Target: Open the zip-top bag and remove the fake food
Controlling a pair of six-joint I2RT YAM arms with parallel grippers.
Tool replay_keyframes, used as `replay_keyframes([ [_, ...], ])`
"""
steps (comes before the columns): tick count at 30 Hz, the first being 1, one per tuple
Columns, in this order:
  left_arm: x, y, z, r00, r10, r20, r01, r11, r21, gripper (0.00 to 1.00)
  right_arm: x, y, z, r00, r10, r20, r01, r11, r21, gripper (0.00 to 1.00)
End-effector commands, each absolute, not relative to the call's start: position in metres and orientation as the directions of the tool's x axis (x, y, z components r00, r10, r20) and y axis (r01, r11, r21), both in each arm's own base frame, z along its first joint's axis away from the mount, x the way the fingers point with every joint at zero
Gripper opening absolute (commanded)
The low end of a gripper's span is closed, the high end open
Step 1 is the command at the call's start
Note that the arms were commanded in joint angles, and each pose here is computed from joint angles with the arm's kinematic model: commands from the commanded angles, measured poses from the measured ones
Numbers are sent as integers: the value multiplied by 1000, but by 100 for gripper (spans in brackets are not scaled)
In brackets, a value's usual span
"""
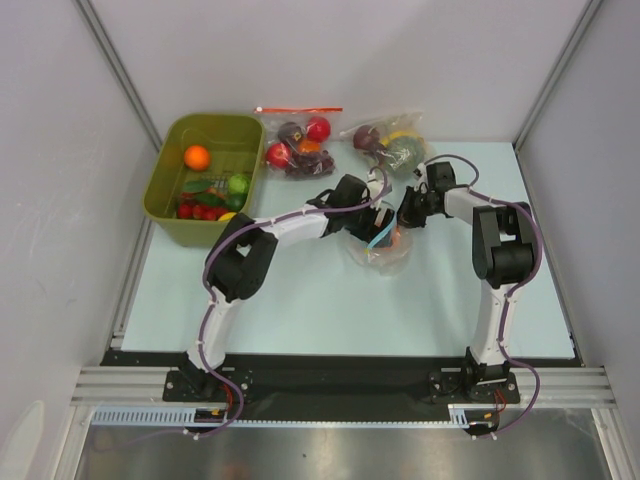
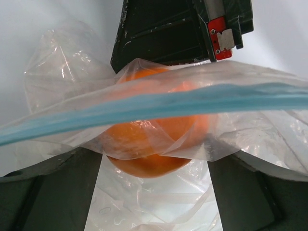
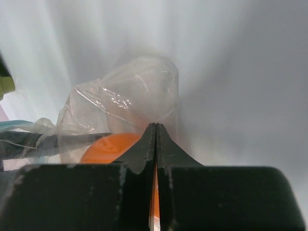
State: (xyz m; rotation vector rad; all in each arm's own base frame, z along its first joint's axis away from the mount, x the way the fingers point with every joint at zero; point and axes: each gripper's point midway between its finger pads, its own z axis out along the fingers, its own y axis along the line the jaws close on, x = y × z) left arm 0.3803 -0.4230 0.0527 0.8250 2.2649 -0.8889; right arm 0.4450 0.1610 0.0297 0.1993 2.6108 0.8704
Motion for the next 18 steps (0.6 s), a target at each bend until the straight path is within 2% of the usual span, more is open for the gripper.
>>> replay_keyframes([
  [1,388,-437,59,-629,310,-713,721,575,-387,90,439,178,42,-930,222,-294,-18,770,638,0],
  [11,371,-445,46,-625,355,-695,740,553,-382,91,416,194,47,-949,203,-243,-17,733,680,0],
  [13,368,-445,43,-627,364,-689,740,555,-380,78,412,194,48,-949,199,-246,-20,738,674,0],
  [14,369,-444,42,-625,365,-690,740,559,-375,67,409,193,45,-950,197,-242,-17,742,671,0],
  [15,369,-442,42,-627,365,-688,737,565,-372,49,409,191,45,-949,199,-245,-15,748,664,0],
  [17,368,-440,43,-621,370,-691,740,566,-363,35,407,187,43,-949,202,-244,-7,756,655,0],
  [18,367,-438,45,-618,372,-693,742,568,-357,16,409,183,43,-946,213,-246,2,760,650,0],
])
